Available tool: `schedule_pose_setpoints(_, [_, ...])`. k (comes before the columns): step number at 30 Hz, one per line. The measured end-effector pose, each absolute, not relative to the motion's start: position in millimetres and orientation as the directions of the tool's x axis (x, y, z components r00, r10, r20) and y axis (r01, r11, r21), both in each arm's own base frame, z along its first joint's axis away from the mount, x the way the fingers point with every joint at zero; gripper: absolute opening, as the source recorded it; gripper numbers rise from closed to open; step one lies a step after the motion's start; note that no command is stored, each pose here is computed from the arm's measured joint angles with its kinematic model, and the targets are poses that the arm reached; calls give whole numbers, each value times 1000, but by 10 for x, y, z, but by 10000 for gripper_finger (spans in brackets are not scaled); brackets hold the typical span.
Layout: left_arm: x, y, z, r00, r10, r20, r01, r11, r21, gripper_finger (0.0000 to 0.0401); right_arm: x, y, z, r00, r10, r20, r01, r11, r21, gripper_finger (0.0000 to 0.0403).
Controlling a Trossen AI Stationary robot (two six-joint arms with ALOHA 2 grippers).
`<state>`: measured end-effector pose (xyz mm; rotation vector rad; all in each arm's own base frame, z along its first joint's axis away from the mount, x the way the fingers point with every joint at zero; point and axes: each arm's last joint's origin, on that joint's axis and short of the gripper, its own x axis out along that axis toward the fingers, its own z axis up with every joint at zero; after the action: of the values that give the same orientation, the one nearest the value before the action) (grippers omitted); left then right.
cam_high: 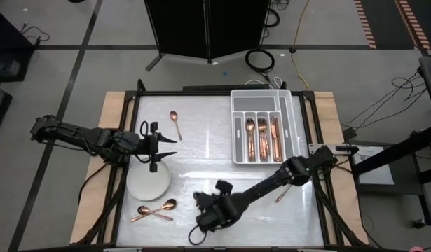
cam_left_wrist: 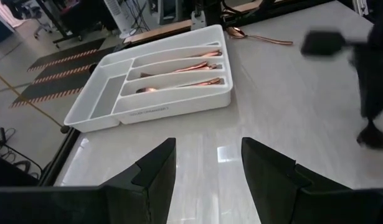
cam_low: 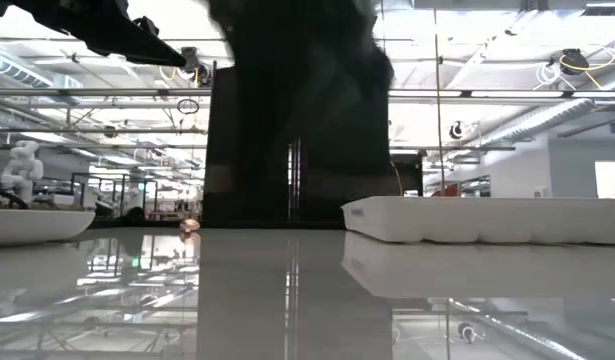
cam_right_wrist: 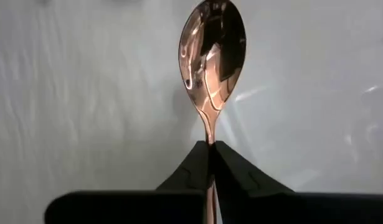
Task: Sort silverware
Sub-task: Put the bronze spoon into the silverware tray
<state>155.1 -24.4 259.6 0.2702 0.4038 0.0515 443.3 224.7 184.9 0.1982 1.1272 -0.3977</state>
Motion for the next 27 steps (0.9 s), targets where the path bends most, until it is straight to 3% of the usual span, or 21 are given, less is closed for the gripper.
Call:
schedule_pose_setpoints(5, [1542, -242, 2576, 910, 104, -400, 10, 962, 273, 183, 4263, 1989, 2353, 357, -316, -879, 464, 877, -127, 2])
schedule_pose_setpoints(9, [1536, -241, 2563, 904, 106, -414, 14, 961, 276, 183, 4106, 1593, 2657, 262, -474, -841, 544, 792, -277, 1])
schedule_pose_setpoints(12, [1532, -240, 2555, 900, 106, -422, 17, 960, 278, 183, 4038, 1208, 2840, 164, -518, -839, 623, 714, -319, 1])
schedule_pose_setpoints(14, [1529, -239, 2547, 897, 107, -430, 19, 960, 279, 183, 4065, 949, 2877, 156, -508, -847, 648, 700, -301, 1])
schedule_pose_setpoints(20, [1506, -234, 2513, 878, 111, -465, 28, 959, 281, 183, 3832, 55, 2823, -20, -464, -886, 741, 587, -325, 0])
schedule_pose_setpoints(27, [1500, -233, 2501, 872, 112, -477, 32, 959, 283, 183, 3276, -625, 2461, 25, -408, -913, 917, 373, -142, 0])
